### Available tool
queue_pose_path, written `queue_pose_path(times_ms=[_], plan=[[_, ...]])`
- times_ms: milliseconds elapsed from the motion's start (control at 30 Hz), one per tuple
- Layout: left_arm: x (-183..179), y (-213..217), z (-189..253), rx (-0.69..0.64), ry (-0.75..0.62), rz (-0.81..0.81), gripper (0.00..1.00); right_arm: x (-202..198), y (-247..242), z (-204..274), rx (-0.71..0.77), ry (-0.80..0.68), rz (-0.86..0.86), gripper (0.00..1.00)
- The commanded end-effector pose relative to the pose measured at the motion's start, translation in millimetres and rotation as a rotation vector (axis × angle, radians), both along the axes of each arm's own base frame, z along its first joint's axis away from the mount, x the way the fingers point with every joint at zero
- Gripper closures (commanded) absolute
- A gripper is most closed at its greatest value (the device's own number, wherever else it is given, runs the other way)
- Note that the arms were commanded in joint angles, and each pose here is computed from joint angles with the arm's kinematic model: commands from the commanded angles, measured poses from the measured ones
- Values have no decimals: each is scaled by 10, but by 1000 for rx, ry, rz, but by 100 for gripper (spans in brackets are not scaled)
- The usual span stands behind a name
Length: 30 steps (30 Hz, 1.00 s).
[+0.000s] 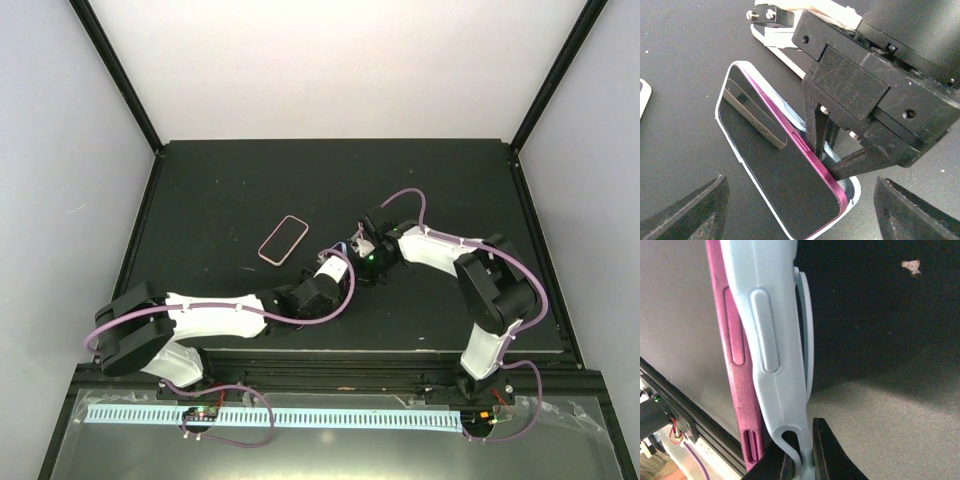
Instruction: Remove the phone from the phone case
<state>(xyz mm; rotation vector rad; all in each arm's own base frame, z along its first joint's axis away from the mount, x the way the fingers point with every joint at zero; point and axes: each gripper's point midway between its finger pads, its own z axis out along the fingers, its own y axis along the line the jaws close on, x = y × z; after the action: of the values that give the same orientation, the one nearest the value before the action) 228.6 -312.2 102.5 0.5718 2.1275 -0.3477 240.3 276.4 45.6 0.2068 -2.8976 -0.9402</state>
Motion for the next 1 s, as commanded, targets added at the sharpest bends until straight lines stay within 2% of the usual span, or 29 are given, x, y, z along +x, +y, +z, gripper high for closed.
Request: queue_pose_path(times_ms=[0,133,300,500,967], plan=[[11,-70,58,-28,8,3,23,82,57,51,43,14,-10,99],[-17,-138,-26,-20,40,-31,32,94,56,70,64,31,-16,99],[-29,-234,-83,2,65,-61,24,111,45,100,82,41,-29,99],[54,-23,-95,71,38,28,24,161,15,206,79,31,-27,99],[208,258,-171,181,4,75,32,133,38,207,91,57,-11,99]])
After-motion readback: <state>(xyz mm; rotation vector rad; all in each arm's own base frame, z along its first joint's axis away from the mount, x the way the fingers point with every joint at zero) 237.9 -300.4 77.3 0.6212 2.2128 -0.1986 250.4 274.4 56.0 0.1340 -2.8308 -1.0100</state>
